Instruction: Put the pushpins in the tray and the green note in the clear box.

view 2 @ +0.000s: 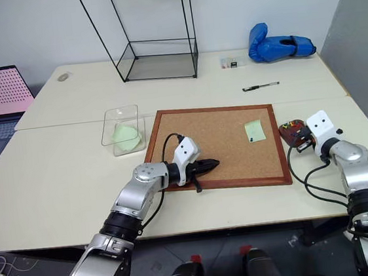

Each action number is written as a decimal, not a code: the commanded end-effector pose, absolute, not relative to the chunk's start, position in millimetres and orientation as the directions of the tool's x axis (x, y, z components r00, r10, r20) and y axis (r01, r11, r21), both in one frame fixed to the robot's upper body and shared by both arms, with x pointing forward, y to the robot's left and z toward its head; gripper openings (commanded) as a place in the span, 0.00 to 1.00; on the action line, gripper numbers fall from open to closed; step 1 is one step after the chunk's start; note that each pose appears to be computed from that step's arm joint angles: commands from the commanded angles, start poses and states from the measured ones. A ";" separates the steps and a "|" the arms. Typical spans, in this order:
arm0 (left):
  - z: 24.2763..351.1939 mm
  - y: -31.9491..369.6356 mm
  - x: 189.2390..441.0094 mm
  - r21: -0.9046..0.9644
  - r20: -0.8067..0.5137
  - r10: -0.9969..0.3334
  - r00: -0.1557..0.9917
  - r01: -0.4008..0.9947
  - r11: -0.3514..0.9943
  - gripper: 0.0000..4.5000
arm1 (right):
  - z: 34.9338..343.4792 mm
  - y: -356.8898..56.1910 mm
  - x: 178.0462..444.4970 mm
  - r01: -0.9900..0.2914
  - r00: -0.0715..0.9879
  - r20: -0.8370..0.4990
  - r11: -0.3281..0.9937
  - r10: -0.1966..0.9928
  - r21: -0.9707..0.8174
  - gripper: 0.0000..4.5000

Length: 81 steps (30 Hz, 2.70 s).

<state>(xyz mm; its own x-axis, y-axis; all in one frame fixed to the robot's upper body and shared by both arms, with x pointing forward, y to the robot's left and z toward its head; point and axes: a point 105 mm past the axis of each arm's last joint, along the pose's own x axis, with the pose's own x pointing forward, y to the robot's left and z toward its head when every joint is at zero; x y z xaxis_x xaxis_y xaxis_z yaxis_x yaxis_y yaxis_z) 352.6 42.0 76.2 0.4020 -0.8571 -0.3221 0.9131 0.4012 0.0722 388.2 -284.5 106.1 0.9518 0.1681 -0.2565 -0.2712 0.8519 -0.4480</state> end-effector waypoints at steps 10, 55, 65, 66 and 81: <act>50.4 45.7 345.7 0.045 -0.411 -0.827 0.384 0.914 0.402 0.00 | 121.2 -291.7 392.2 -0.224 0.968 -0.206 0.852 0.140 -0.473 0.45; 50.0 51.4 340.5 0.053 -0.413 -0.822 0.394 0.911 0.410 0.00 | 103.4 -155.6 390.4 -0.525 0.851 -0.096 0.842 0.517 -0.122 0.47; 51.1 52.2 342.3 0.058 -0.415 -0.819 0.397 0.910 0.411 0.00 | 104.5 -156.7 393.4 -0.511 0.860 -0.090 0.850 0.503 -0.129 0.06; 51.2 52.2 342.4 0.058 -0.415 -0.819 0.397 0.910 0.411 0.00 | 106.0 -156.1 393.1 -0.515 0.857 -0.084 0.848 0.508 -0.127 0.01; 55.0 46.2 348.1 0.050 -0.384 -0.822 0.420 0.899 0.435 0.00 | 175.3 -134.5 373.0 -0.617 0.762 0.058 0.751 0.645 -0.237 0.01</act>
